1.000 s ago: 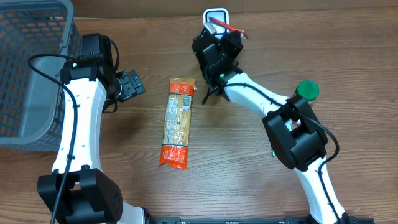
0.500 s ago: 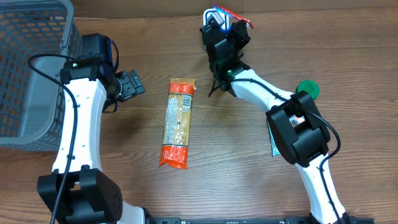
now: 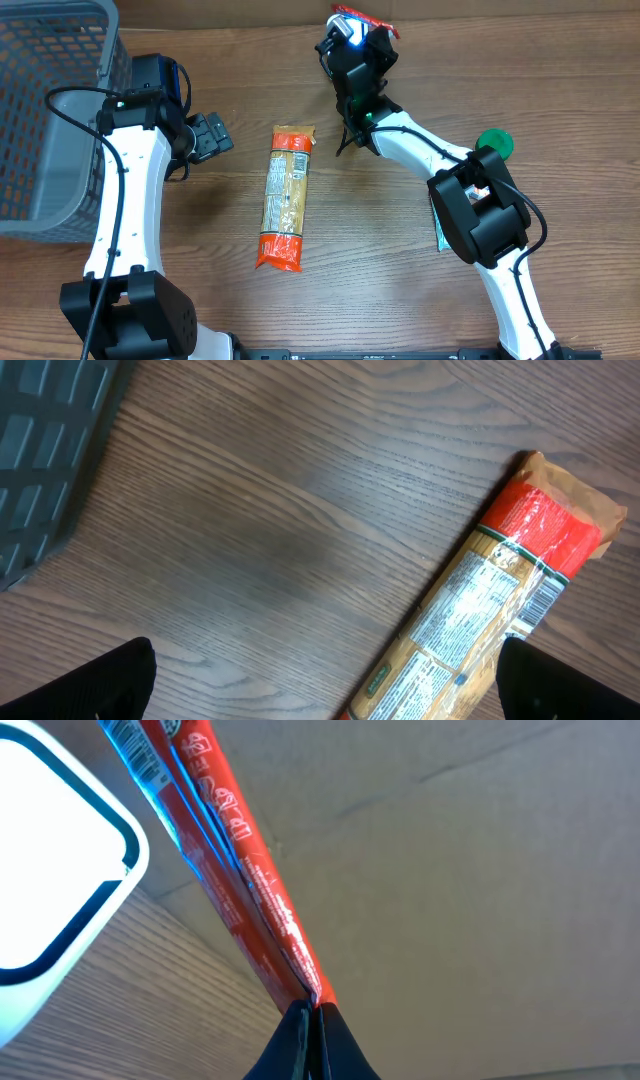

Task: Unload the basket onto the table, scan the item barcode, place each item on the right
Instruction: 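Hold the red stick packet's barcode in front of the white scanner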

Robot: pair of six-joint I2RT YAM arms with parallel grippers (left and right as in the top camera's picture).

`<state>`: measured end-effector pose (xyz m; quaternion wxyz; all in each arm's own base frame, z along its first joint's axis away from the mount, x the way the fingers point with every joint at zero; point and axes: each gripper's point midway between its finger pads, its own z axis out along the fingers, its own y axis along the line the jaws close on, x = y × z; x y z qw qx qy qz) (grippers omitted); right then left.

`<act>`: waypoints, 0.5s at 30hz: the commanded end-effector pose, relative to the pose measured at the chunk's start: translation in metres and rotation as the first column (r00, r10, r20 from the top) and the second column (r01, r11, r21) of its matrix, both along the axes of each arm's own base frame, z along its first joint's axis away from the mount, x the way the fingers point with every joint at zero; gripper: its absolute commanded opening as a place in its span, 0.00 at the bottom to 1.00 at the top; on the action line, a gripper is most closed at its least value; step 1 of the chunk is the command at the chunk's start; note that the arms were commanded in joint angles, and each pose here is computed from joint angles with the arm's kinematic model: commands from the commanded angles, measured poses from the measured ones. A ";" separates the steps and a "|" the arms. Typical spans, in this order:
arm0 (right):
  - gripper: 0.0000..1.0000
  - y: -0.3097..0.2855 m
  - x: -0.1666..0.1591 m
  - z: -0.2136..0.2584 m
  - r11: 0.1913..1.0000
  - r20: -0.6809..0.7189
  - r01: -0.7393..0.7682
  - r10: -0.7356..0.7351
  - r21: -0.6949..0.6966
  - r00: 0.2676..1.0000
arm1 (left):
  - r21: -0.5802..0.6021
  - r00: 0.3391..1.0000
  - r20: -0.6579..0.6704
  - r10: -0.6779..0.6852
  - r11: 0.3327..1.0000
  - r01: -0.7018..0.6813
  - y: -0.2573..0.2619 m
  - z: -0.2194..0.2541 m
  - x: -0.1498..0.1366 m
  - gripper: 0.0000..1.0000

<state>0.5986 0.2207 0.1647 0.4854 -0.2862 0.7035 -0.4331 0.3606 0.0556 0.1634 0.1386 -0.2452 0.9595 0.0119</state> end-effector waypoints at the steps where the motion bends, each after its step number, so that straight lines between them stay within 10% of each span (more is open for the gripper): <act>1: 0.04 0.004 0.002 -0.027 0.994 -0.067 -0.032 0.025 -0.103 0.997 | 0.016 0.999 0.031 -0.011 1.000 0.010 0.001 0.010 0.003 1.00; 15: 0.03 -0.004 0.003 -0.046 0.985 -0.050 0.029 -0.038 -0.168 0.998 | 0.016 0.999 0.031 -0.011 1.000 0.010 0.001 0.010 0.003 1.00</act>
